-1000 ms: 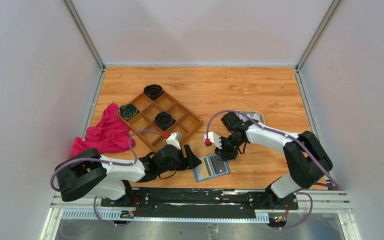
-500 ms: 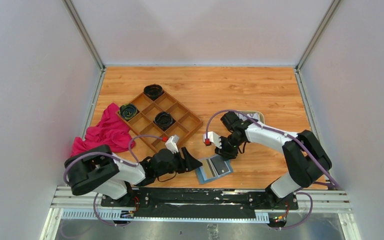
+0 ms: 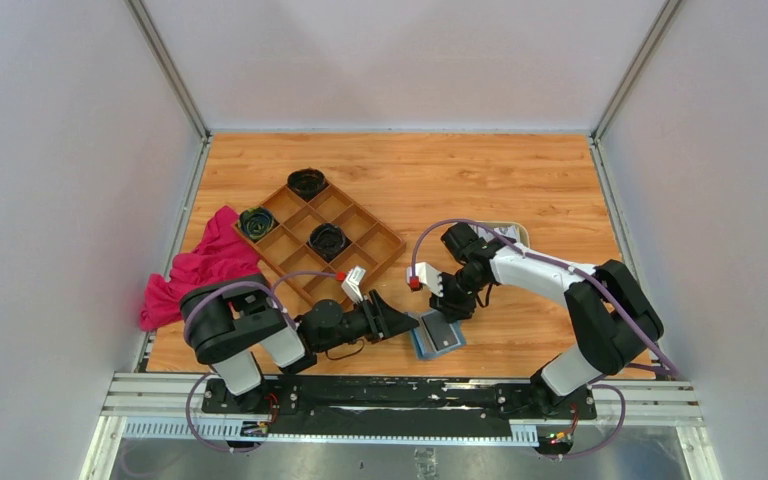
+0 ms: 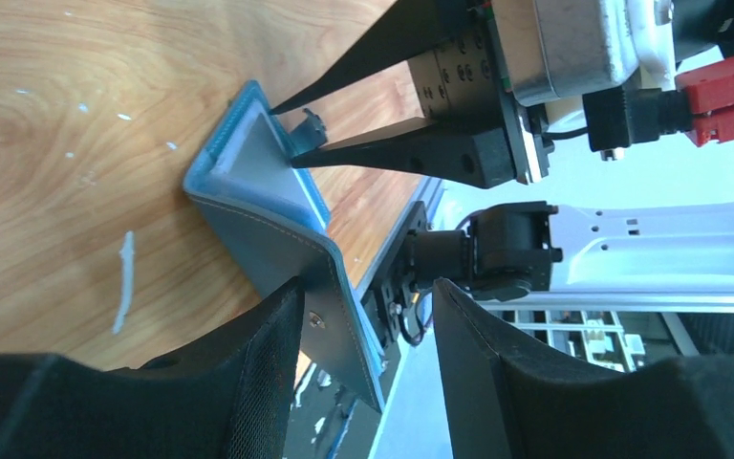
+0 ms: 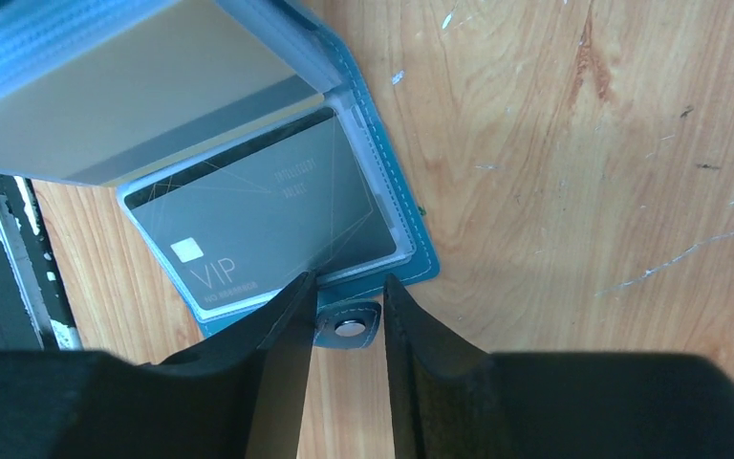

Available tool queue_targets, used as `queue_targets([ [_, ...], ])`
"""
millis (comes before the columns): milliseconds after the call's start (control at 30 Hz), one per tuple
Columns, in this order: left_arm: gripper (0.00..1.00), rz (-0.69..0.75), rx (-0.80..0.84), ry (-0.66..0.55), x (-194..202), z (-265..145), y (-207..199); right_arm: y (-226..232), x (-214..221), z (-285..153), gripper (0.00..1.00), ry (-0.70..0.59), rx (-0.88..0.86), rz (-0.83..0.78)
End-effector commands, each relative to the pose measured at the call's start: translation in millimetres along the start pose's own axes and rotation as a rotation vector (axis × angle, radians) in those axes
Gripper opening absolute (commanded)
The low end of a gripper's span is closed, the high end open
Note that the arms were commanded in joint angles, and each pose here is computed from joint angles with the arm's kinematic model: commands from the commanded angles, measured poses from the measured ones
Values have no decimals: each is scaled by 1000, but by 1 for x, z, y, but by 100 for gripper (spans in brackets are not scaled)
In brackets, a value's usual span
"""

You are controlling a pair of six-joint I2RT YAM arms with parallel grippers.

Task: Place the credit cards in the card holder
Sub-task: Close the card holder at the center of the board.

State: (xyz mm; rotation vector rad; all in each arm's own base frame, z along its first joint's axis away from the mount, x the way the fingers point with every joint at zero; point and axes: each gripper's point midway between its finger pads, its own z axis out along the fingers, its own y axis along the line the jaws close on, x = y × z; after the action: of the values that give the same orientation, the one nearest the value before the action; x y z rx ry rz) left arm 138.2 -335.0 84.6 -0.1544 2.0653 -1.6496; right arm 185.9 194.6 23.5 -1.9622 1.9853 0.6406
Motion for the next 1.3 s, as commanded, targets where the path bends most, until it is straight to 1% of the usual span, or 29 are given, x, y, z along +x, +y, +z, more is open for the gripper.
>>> queue_targets([
  [0, 53, -5, 91, 9, 3, 9, -23, 9, -1, -2, 37, 6, -39, 52],
  [133, 54, -5, 76, 22, 7, 18, -20, 7, -7, -10, 40, -46, -33, 86],
  [267, 55, -8, 55, 31, 9, 29, -17, 4, -11, -17, 41, -81, -24, 102],
  [533, 55, -1, 6, 15, 6, 43, -8, -8, -15, -41, 45, -159, 41, 157],
  [633, 54, 9, 3, 19, 5, 48, -11, -14, -11, -48, 45, -162, 75, 175],
  [733, 54, 16, 3, 23, 4, 53, -15, -17, -3, -52, 45, -136, 100, 194],
  [833, 53, 23, 12, 19, 2, 55, -20, -13, 3, -50, 43, -125, 79, 210],
  [967, 51, 36, 33, 35, 4, 61, -29, -5, 6, -38, 39, -111, -17, 262],
  [1100, 45, 37, 46, 63, 10, 70, -32, 4, 5, -29, 30, -89, -147, 339],
  [1267, 44, 38, 53, 78, 15, 74, -33, 2, 10, -25, 28, -56, -157, 371],
])
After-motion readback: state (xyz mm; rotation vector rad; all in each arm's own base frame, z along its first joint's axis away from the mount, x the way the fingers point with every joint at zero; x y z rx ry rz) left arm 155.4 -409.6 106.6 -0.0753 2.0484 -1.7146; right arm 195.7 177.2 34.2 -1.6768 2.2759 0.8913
